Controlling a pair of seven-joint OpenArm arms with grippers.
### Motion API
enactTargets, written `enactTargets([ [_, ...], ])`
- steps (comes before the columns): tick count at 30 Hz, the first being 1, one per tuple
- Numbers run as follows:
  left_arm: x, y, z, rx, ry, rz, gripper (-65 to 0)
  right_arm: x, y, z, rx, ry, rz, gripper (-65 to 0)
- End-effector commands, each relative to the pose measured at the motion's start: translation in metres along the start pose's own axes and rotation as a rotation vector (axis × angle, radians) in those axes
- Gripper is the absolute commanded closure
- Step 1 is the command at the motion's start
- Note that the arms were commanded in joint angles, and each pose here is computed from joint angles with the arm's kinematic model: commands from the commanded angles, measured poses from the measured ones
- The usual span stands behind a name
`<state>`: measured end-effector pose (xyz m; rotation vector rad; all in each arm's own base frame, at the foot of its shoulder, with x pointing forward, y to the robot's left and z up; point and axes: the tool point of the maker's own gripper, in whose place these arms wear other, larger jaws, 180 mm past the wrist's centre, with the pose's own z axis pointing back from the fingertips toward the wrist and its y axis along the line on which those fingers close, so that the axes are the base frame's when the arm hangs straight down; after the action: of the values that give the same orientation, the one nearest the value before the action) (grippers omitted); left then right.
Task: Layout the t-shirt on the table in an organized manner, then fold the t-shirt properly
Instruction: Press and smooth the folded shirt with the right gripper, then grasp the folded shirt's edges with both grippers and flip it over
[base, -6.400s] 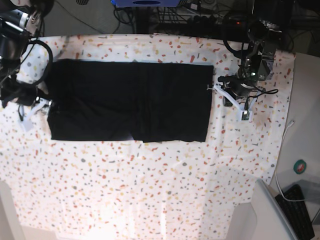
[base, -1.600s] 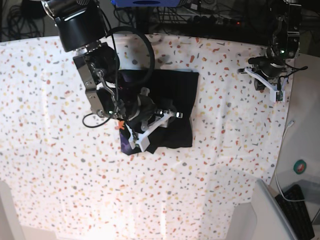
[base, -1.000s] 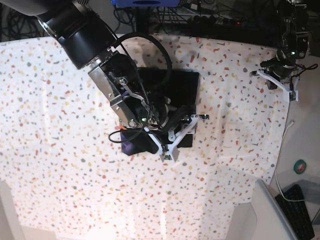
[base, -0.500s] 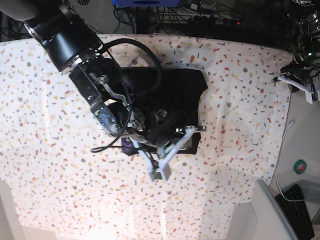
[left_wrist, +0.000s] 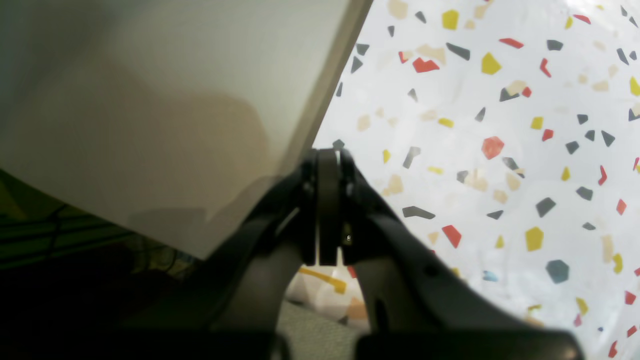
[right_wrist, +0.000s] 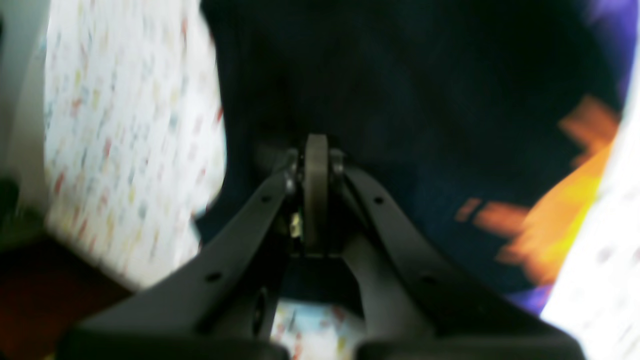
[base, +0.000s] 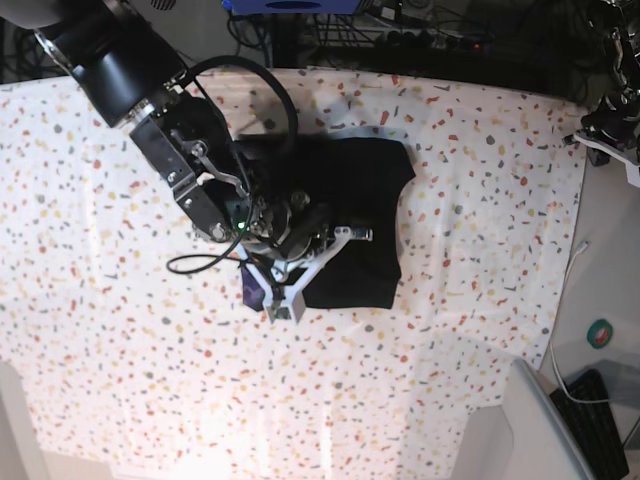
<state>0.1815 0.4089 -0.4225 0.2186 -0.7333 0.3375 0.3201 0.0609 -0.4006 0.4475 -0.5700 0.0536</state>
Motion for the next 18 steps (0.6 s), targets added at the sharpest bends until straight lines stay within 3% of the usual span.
enactTargets([
  [1, 0.019, -0.011, 0.004, -0.025, -0.062, -0.027, 0.0, 0.027, -0.013, 0.003, -0.028, -0.069, 0.023, 0.0],
  [5, 0.015, -0.093, 0.019, -0.193, -0.091, -0.086, 0.0, 0.036, -0.030, 0.002, -0.065, -0.077, 0.037, 0.0],
  [9, 0.014, -0.181, 0.037, -0.382, -0.122, -0.111, 0.0, 0.037, -0.027, 0.003, -0.057, -0.081, 0.047, 0.0],
  [13, 0.034, -0.257, 0.060, -0.555, -0.195, -0.124, 0.0, 0.040, -0.033, 0.004, -0.064, -0.086, 0.051, 0.0],
  [16, 0.037, -0.291, 0.059, -0.624, -0.196, -0.129, 0.0, 0.044, -0.052, 0.009, -0.099, -0.095, 0.049, 0.0],
  [18, 0.025, -0.296, 0.041, -0.598, -0.141, -0.114, 0.0, 0.049, -0.058, 0.011, -0.108, -0.108, 0.048, 0.0],
])
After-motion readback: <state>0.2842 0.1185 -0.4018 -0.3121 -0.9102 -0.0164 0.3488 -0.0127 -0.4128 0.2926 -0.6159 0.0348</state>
